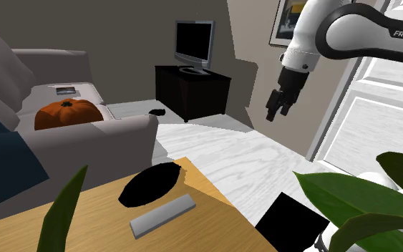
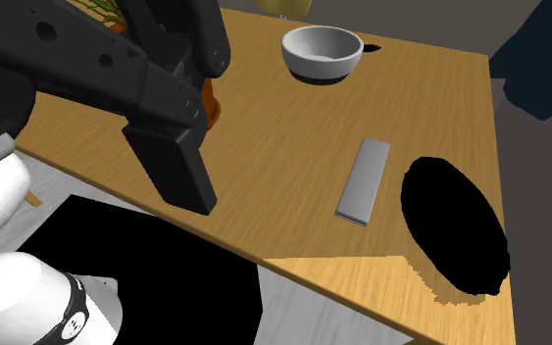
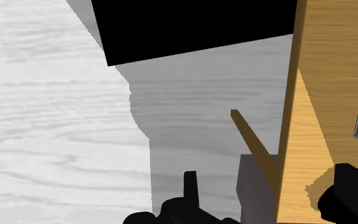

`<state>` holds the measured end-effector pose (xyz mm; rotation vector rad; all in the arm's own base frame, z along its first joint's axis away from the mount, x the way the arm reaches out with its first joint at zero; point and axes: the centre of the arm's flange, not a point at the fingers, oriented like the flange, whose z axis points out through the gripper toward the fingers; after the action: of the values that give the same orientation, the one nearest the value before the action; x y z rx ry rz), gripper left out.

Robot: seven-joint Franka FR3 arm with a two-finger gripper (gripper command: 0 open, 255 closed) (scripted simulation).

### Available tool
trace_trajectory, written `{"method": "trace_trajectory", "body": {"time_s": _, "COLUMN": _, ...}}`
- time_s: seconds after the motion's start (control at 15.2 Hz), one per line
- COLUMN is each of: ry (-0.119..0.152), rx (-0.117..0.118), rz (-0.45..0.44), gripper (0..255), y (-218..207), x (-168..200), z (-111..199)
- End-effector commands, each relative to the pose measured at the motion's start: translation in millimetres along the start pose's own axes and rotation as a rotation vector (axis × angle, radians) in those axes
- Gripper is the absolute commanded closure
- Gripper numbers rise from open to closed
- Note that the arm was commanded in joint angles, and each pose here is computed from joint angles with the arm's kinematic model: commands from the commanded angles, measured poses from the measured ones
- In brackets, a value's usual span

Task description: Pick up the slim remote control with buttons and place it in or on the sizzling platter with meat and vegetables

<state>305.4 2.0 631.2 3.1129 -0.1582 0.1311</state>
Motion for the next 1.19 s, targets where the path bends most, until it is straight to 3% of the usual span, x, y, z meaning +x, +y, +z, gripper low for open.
{"method": "trace_trajectory", "body": {"time_s": 0.0, "ry": 0.0, "rx": 0.0, "rz": 0.0, "gripper": 0, "y": 0.0, "x": 0.0, "z": 0.0}}
{"method": "trace_trajectory", "body": {"time_s": 0.59, "ry": -0.018, "rx": 0.021, "rz": -0.314, "gripper": 0, "y": -71.9, "x": 67.8, "z": 65.5}}
{"method": "trace_trajectory", "body": {"time_s": 1.12, "ry": -0.034, "rx": 0.039, "rz": -0.593, "gripper": 0, "y": -151.6, "x": 105.7, "z": 123.2}}
